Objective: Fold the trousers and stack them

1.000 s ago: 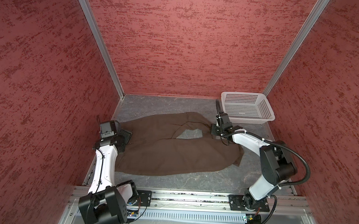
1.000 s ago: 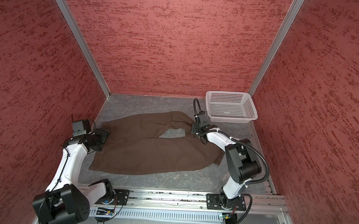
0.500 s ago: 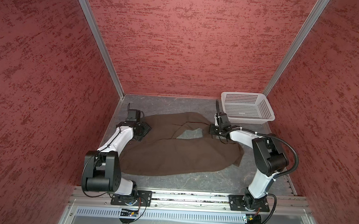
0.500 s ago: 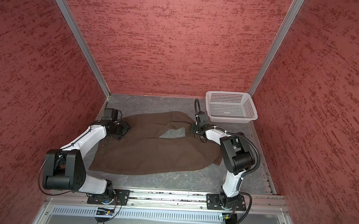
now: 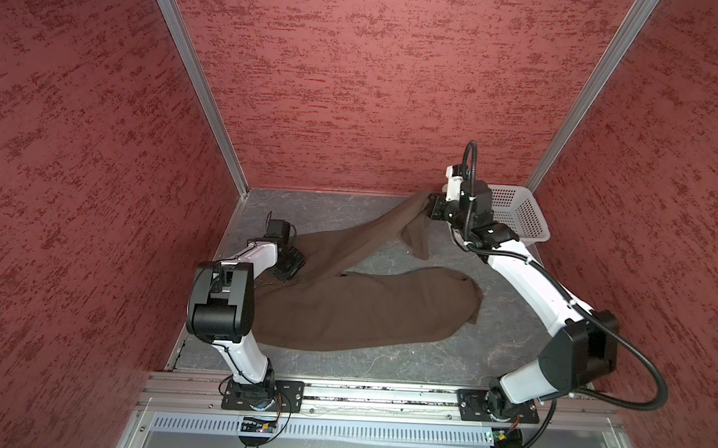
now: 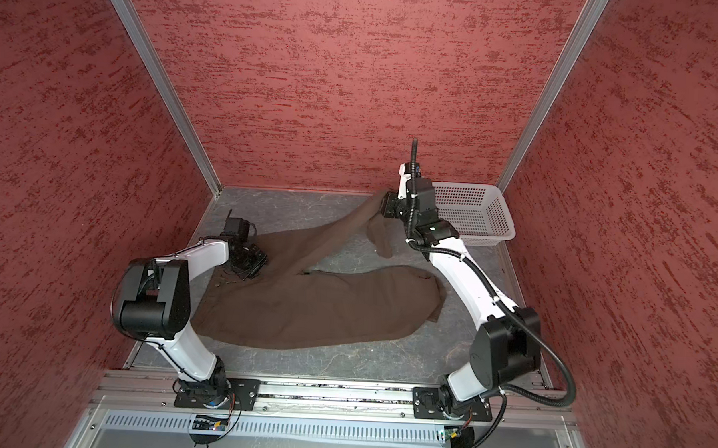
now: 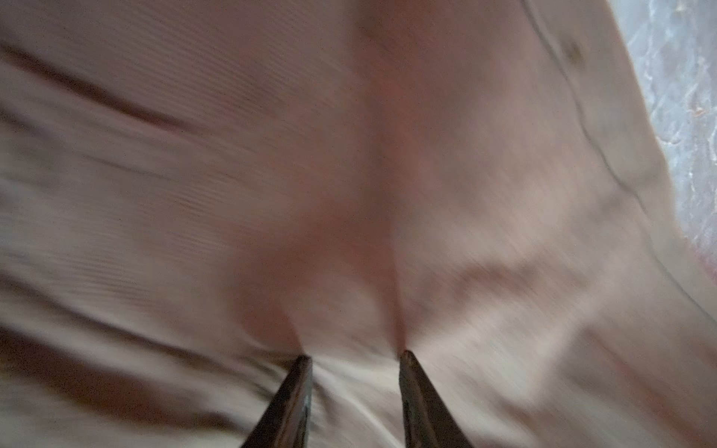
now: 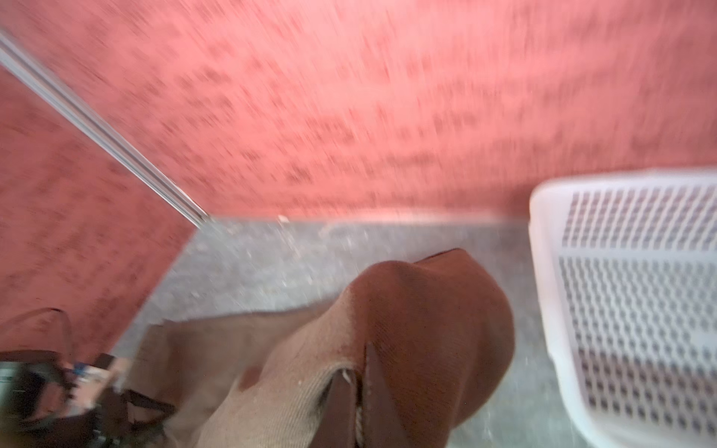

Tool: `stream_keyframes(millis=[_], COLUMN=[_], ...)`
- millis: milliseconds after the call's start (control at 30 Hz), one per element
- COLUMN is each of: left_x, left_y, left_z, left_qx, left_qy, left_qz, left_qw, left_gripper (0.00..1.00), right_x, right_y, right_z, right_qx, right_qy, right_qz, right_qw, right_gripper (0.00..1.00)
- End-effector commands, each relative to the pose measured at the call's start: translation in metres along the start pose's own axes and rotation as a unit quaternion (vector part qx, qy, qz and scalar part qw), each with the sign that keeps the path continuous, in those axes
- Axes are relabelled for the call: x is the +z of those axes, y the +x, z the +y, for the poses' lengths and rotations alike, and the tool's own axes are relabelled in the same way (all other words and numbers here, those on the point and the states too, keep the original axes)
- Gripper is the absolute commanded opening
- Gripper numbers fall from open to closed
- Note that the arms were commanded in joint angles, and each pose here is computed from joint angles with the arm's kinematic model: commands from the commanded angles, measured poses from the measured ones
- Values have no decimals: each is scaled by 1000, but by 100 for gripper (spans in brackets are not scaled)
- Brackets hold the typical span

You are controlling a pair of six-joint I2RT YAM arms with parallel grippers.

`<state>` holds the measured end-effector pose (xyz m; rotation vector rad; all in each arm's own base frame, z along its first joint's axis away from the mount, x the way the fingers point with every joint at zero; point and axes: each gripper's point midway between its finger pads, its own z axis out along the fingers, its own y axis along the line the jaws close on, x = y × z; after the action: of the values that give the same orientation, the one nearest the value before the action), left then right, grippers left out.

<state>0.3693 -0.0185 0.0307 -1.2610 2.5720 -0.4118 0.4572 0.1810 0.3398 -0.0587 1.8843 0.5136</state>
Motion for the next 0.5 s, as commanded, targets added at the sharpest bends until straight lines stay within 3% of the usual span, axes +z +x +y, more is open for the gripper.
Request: stream_keyframes(millis=[0, 167, 267, 333, 467], left_x=[6, 2, -6, -10, -14], left_y=[-3, -9, -17, -21, -29], left_z=[11, 22, 29, 40, 76], left_qx=[-14, -35, -38, -42, -87], left_qy=[-3, 3, -3, -13, -35], left_qz=[2, 6, -2, -8, -17], left_qw=[1000, 999, 999, 999, 996], left_gripper=[38, 38, 37, 37, 37], right_x=[13, 27, 31, 27, 9], right_y=[29, 107, 149, 171, 208], right_z=[8, 6, 1, -9, -36], right_qx=[-32, 0, 27, 32, 26], right_qy=[-7, -20, -28, -11, 44], right_qz=[29, 106, 156, 186, 228], right_qw=[999, 994, 987, 982, 972], right_gripper=[0, 9, 42, 56, 62])
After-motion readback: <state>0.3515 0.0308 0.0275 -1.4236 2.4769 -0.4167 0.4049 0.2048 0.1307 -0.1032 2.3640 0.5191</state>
